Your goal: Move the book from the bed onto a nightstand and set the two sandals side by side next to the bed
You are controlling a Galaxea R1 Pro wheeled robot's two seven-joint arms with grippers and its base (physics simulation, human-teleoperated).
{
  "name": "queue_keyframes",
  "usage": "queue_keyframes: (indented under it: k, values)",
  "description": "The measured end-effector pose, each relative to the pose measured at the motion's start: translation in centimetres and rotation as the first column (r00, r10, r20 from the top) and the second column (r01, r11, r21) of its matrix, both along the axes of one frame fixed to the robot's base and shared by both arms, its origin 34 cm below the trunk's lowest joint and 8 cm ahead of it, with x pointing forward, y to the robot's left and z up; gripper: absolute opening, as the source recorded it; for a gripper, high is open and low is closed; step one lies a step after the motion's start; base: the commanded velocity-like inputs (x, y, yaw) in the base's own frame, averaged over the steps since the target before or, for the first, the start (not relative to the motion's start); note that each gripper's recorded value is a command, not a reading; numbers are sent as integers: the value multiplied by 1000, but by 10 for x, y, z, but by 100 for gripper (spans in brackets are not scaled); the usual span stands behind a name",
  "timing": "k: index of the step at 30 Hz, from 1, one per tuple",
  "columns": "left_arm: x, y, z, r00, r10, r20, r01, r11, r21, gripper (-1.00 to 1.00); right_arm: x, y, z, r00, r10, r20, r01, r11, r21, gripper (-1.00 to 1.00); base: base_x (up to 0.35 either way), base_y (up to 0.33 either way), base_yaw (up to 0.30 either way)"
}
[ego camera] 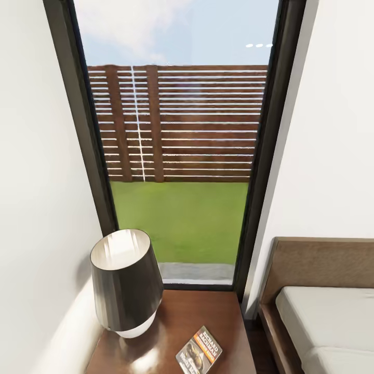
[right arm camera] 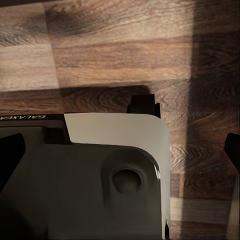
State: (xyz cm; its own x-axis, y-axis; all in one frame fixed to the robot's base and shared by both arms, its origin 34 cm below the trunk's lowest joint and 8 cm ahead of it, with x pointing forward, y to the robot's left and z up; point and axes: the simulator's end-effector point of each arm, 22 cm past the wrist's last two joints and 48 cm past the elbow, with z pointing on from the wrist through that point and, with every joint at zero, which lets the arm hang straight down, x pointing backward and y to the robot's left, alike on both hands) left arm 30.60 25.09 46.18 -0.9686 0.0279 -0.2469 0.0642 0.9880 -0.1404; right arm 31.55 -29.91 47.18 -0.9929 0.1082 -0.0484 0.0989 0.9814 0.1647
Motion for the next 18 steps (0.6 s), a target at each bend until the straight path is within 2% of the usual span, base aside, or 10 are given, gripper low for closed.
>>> queue_keyframes:
  k: [18]
  values:
    - [-1, 1, 0, 1000, 5, 0, -5, 1000, 3, 100, 0, 0, 0, 1000, 3, 2, -3, 1000, -4, 100, 0, 0, 0]
